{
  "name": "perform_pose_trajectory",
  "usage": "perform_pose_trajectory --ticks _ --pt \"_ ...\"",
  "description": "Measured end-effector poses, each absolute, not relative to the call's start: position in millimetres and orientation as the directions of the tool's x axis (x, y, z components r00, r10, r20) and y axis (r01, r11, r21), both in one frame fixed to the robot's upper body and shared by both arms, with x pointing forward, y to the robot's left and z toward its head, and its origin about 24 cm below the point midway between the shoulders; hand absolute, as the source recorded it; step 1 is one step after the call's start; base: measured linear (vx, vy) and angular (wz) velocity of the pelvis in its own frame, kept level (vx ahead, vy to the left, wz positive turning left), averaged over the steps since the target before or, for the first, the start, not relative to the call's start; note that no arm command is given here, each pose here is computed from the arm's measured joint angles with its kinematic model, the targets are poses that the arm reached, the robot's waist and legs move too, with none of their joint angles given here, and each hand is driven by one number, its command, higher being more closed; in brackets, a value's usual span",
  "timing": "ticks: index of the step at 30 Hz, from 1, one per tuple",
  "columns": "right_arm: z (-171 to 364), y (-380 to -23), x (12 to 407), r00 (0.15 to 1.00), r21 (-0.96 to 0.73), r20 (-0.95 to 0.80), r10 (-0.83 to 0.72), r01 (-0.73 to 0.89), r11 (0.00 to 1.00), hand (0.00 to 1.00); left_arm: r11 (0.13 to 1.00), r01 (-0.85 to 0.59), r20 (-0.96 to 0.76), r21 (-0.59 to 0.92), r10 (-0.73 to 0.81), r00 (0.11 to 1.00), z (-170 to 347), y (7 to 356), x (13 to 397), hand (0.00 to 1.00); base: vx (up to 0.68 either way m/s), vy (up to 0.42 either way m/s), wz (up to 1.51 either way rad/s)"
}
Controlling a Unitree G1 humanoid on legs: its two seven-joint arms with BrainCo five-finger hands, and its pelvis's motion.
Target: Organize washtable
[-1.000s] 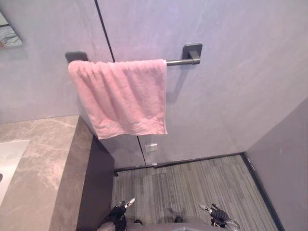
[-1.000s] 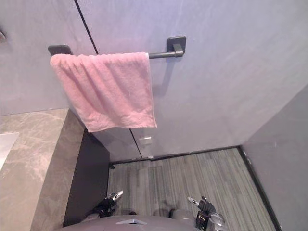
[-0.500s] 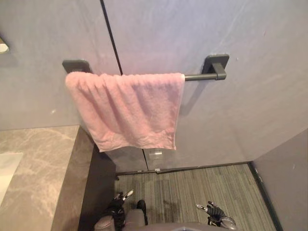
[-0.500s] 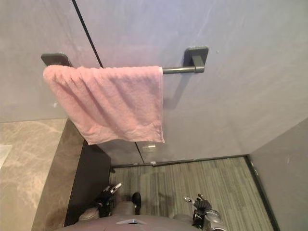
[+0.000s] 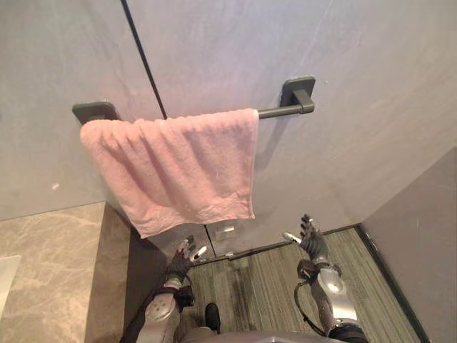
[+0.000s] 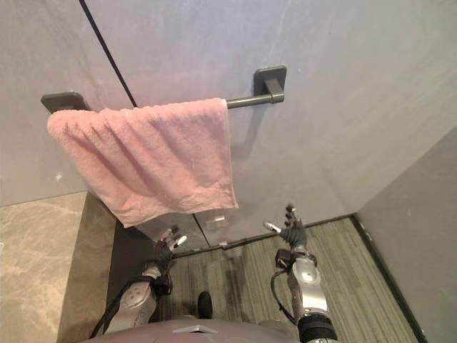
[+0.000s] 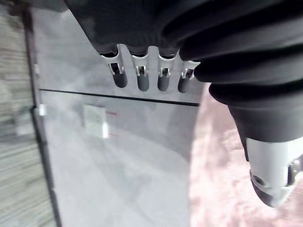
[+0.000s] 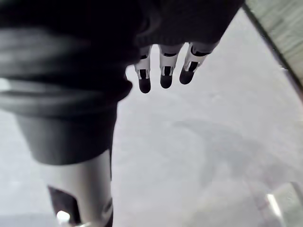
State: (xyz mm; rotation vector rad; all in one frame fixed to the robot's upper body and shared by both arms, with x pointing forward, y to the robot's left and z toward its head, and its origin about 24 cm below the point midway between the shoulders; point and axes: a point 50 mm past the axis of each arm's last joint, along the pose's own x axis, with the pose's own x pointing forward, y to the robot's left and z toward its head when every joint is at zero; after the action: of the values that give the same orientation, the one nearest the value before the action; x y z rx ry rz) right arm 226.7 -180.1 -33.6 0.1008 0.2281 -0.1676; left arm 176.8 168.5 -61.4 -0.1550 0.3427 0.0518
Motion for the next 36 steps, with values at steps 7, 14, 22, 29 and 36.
perform_pose_trajectory --ticks 7,14,22,29,36 --pt "14.6 -181.3 229.4 0.987 0.057 0.009 -0.161 0.160 0.985 0.00 0.983 -0.164 -0.187 -0.080 0.147 0.971 -26.7 169.0 167.1 0.00 0.00 0.010 0.00" --pt "34.4 -179.5 233.4 0.984 -0.002 0.100 -0.147 0.148 0.989 0.00 0.965 -0.261 -0.096 0.030 0.263 0.960 -5.5 183.4 164.9 0.00 -0.03 0.011 0.19" --pt "60.9 -162.8 261.4 0.977 0.040 0.197 -0.081 0.075 0.996 0.00 0.909 -0.403 -0.037 0.103 0.409 0.912 7.3 204.0 155.6 0.00 -0.05 0.011 0.20" --pt "57.9 -131.0 288.1 0.988 0.094 0.146 0.052 -0.066 0.993 0.00 0.902 -0.416 -0.068 0.111 0.425 0.903 3.7 206.5 150.9 0.00 -0.01 0.002 0.11" --pt "71.2 -102.5 311.1 0.973 0.042 0.157 0.171 -0.179 0.983 0.00 0.897 -0.436 0.043 0.071 0.434 0.900 25.9 207.8 167.8 0.00 -0.01 -0.008 0.02"
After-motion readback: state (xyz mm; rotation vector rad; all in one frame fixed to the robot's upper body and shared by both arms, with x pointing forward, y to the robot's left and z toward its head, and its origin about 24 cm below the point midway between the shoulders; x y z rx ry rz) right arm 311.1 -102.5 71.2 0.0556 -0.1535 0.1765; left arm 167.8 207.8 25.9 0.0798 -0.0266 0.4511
